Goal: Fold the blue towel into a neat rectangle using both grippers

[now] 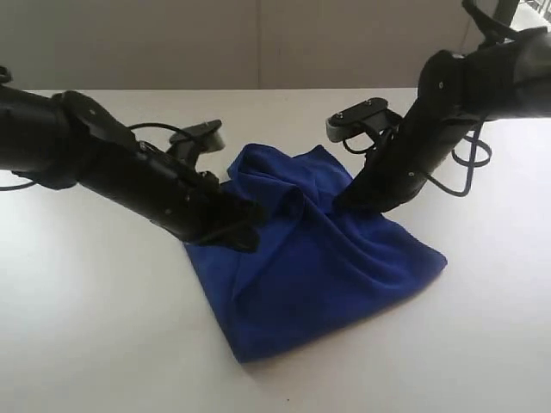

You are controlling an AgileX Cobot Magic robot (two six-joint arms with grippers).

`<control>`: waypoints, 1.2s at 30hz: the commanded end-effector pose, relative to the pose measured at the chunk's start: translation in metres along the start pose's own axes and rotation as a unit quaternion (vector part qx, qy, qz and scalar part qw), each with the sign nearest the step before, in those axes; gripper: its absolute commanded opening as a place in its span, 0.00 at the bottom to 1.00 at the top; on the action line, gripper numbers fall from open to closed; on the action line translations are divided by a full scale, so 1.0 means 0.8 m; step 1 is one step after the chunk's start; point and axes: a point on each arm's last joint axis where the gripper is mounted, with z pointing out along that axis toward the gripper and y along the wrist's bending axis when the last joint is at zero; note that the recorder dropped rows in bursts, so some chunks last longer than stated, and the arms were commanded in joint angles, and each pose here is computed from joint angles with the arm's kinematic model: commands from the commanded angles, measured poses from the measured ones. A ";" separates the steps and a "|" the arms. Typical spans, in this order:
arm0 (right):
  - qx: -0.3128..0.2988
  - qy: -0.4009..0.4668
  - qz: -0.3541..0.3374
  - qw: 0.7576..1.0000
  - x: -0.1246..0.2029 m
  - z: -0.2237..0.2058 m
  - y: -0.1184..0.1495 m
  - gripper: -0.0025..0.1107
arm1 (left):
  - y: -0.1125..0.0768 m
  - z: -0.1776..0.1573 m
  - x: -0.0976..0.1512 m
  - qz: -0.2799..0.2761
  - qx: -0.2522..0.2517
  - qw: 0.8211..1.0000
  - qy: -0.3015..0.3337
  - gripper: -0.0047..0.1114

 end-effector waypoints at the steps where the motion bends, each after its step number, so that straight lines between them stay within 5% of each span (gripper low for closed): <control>1: 0.003 0.011 -0.010 1.000 0.012 0.015 -0.001 0.02 | 0.008 0.022 0.010 0.012 -0.004 0.999 0.039 0.04; 14: 0.021 -0.003 -0.021 1.000 0.035 0.038 -0.001 0.02 | 0.034 0.057 0.030 0.011 -0.021 0.995 0.094 0.04; 22: 0.003 0.058 0.032 0.998 0.058 0.045 0.005 0.02 | 0.043 0.057 0.029 0.042 -0.046 0.993 0.096 0.04; 36: 0.000 0.117 0.138 0.983 0.080 0.045 0.011 0.02 | 0.084 0.033 0.022 0.019 -0.053 0.994 0.098 0.04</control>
